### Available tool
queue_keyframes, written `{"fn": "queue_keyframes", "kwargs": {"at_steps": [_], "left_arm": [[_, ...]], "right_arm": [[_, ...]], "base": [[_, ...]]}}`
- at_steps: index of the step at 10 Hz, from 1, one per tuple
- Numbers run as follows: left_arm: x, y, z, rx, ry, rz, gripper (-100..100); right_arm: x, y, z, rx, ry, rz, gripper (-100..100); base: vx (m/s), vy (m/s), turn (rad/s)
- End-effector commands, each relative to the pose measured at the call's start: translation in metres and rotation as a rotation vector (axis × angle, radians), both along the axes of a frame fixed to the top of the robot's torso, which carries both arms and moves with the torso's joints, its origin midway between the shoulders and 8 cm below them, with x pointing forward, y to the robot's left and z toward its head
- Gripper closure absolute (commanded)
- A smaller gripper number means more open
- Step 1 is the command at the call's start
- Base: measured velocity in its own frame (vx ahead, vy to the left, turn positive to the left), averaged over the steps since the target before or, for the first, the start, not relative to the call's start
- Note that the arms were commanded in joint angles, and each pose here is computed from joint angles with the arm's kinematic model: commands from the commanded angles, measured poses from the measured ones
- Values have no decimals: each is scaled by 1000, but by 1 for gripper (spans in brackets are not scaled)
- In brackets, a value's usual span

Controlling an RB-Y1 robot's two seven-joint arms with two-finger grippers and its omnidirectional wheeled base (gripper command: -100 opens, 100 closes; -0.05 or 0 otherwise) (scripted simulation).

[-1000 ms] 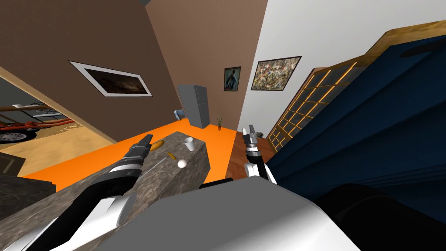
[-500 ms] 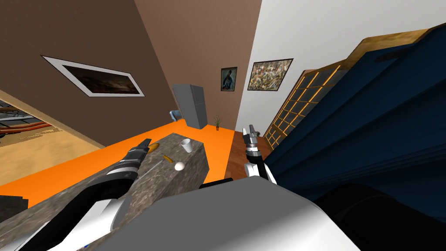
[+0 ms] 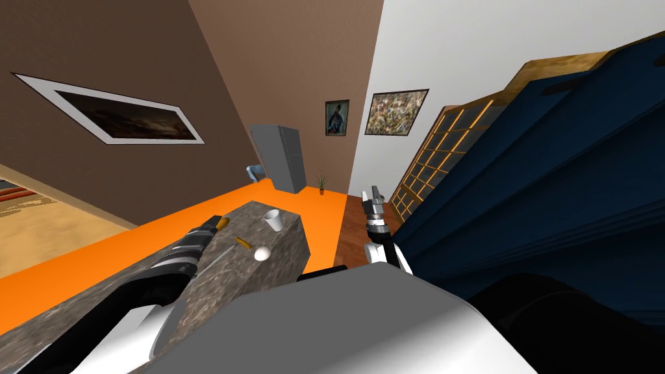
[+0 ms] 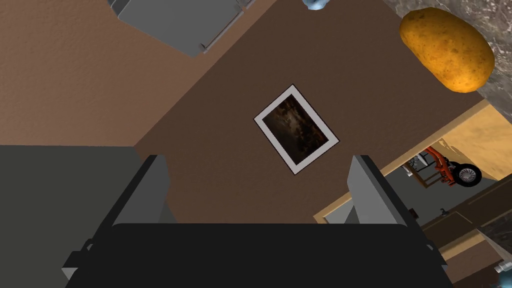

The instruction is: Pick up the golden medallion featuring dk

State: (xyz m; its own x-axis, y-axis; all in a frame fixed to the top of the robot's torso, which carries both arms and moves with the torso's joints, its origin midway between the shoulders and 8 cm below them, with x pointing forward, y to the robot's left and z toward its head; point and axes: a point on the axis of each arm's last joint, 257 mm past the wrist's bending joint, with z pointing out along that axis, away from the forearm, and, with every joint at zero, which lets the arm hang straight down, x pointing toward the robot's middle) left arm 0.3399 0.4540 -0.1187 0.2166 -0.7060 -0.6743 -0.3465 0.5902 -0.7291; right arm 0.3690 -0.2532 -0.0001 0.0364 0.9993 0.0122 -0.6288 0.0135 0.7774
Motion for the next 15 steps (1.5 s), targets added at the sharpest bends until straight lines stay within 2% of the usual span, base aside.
{"fn": "queue_keyframes", "kwargs": {"at_steps": [1, 2, 3, 6, 7, 8, 9, 10, 11, 13, 14, 15], "left_arm": [[-10, 10, -14, 6, 63, 31, -100], [-12, 12, -19, -1, 80, 39, -100], [-22, 21, -30, 7, 134, 64, -100], [-39, 32, -53, -3, 230, 107, -100], [-53, 40, -66, 1, 289, 132, -100], [-55, 41, -70, -6, 306, 139, -100], [-69, 48, -81, -3, 362, 161, -100], [-72, 49, -86, -10, 380, 169, -100], [-86, 55, -95, -5, 430, 188, -100], [-91, 56, -102, -17, 458, 199, -100], [-107, 61, -112, -17, 516, 219, -100], [-111, 62, -116, -23, 532, 226, -100]], "right_arm": [[0, 0, 0, 0, 0, 0, 0], [0, 0, 0, 0, 0, 0, 0], [0, 0, 0, 0, 0, 0, 0], [0, 0, 0, 0, 0, 0, 0], [0, 0, 0, 0, 0, 0, 0], [0, 0, 0, 0, 0, 0, 0], [0, 0, 0, 0, 0, 0, 0], [0, 0, 0, 0, 0, 0, 0], [0, 0, 0, 0, 0, 0, 0], [0, 0, 0, 0, 0, 0, 0], [0, 0, 0, 0, 0, 0, 0], [0, 0, 0, 0, 0, 0, 0]], "base": [[39, -15, -97], [37, -7, -81], [56, -13, -128], [64, -6, -60], [62, -24, -92], [60, -19, -41], [76, -19, -71], [78, -18, -39], [103, -22, -78], [52, -11, -12], [52, -12, -66], [62, -8, -33]]}}
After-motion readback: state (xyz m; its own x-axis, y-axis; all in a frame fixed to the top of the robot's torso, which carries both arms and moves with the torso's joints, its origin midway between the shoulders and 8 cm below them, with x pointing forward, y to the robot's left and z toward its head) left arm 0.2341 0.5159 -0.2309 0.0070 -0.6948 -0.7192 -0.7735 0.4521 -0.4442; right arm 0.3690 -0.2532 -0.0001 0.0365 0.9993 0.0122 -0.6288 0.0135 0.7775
